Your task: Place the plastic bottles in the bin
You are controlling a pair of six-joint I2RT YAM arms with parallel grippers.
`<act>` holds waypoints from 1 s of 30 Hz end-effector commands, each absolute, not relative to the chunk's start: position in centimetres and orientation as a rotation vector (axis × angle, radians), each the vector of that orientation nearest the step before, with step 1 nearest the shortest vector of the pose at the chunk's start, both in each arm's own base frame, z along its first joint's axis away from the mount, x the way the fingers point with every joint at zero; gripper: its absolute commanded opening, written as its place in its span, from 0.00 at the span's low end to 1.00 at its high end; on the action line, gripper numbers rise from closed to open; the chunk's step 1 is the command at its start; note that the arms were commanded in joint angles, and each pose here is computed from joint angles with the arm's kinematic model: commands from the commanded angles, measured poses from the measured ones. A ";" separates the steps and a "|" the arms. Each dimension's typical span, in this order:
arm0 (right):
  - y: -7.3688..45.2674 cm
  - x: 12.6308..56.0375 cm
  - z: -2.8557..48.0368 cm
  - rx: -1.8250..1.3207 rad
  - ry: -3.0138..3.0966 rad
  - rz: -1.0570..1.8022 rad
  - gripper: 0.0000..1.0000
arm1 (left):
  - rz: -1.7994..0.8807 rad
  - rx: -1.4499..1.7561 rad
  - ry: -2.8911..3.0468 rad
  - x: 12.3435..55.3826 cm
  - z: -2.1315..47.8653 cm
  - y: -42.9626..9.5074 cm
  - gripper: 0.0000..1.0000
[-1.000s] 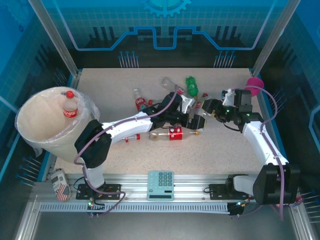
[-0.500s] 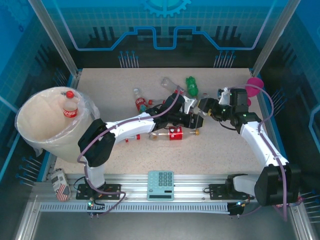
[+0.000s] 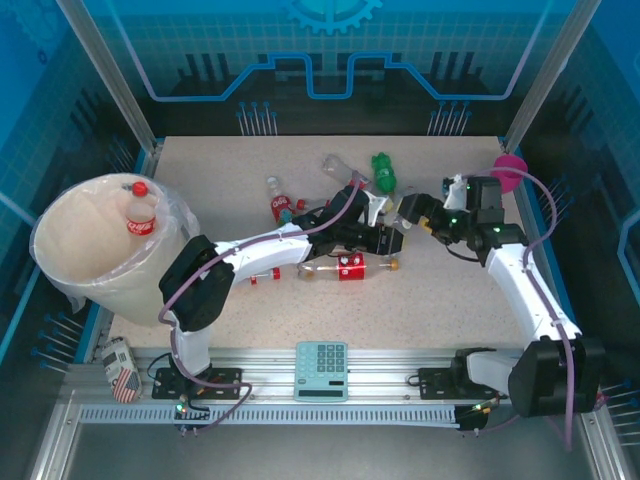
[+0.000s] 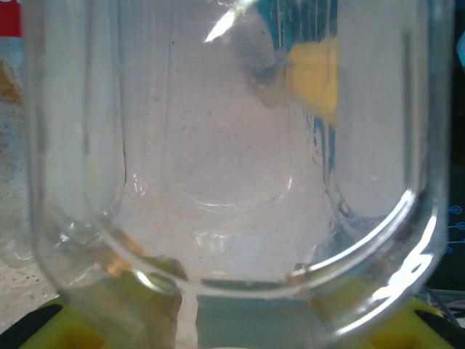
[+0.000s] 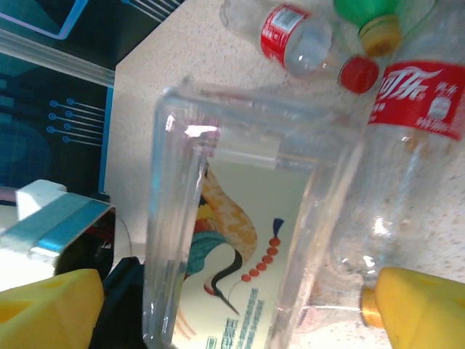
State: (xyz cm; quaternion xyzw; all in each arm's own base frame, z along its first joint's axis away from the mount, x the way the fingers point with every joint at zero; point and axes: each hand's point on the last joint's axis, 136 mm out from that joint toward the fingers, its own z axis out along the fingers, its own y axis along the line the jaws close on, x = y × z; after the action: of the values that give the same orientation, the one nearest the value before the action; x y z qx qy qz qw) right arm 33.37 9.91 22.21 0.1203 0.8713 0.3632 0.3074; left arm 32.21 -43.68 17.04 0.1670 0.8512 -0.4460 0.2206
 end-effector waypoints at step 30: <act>10.1 41.8 18.9 0.241 2.337 0.846 0.99 | 0.159 -0.420 2.263 22.4 39.6 1.6 0.11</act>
State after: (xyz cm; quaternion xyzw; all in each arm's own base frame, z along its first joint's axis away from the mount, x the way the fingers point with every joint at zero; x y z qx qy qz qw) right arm 39.83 8.63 16.69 0.1212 0.8988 0.3076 0.2878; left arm 27.42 -4.11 40.67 -0.0972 0.8943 -0.0385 0.4352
